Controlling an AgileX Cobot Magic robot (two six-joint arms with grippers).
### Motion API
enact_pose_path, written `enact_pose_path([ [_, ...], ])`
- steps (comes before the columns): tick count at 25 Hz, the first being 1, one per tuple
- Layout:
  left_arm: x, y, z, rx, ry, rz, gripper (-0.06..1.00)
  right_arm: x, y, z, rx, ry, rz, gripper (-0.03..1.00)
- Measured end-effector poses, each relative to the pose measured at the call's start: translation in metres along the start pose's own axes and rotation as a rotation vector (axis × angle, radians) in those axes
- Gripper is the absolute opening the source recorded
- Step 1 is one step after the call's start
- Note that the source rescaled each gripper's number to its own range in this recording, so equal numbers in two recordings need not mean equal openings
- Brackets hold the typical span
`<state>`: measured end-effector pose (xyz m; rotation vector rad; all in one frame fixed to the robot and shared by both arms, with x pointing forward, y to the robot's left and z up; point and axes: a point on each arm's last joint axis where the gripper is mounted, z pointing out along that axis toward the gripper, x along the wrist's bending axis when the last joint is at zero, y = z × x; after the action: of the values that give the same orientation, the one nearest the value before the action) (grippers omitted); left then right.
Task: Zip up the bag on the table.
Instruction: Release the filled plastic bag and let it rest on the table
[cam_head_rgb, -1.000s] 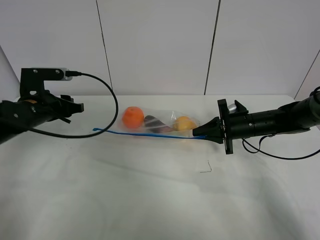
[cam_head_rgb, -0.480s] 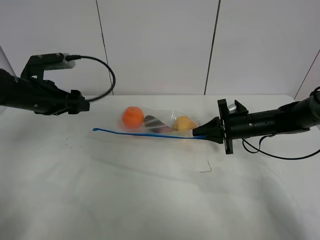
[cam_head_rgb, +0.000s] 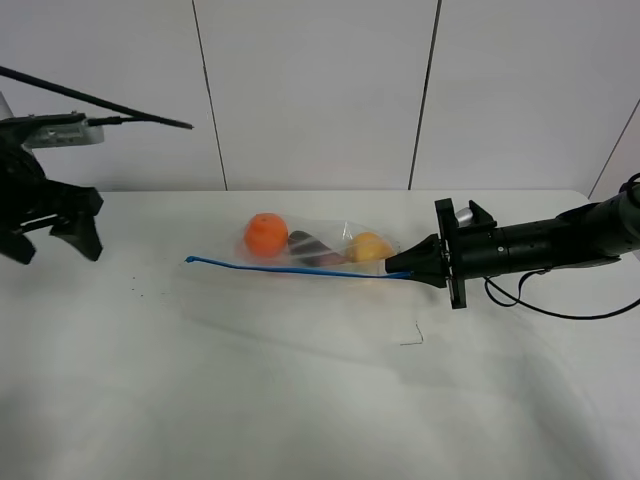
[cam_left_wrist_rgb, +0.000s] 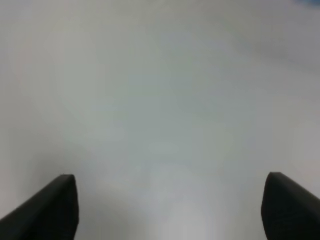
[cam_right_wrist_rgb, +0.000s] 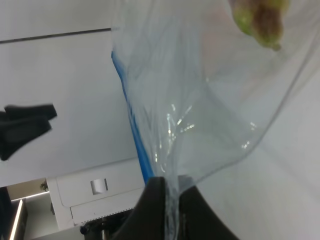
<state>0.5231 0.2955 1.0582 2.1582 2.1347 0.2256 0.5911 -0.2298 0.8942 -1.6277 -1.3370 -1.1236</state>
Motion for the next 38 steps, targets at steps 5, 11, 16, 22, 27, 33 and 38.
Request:
enact_pose_path([
  [5,0.003,-0.01,-0.004,0.087,0.034,-0.013,1.0,0.0,0.0,0.0,0.0,0.0,0.0,0.0],
  [11,0.003,-0.011,-0.005,0.091,0.026,0.017,1.0,-0.001,-0.001,0.0,0.012,-0.009,-0.006,0.0],
  [16,0.003,-0.035,-0.016,0.066,0.02,0.047,1.0,-0.001,-0.001,0.0,0.014,-0.01,-0.007,0.0],
  [22,0.005,-0.081,-0.03,0.015,0.019,0.054,1.0,-0.001,-0.001,0.0,0.014,-0.01,-0.007,0.0],
  [27,0.004,-0.122,-0.03,-0.017,0.008,0.049,1.0,-0.001,-0.001,0.0,0.014,-0.01,-0.007,0.0],
  [33,-0.001,-0.166,-0.006,-0.034,-0.053,0.031,1.0,-0.001,-0.001,0.0,0.014,-0.01,-0.007,0.0],
  [38,0.0,-0.198,0.014,-0.036,-0.04,0.038,1.0,-0.001,-0.001,0.0,0.015,-0.011,-0.007,0.0],
])
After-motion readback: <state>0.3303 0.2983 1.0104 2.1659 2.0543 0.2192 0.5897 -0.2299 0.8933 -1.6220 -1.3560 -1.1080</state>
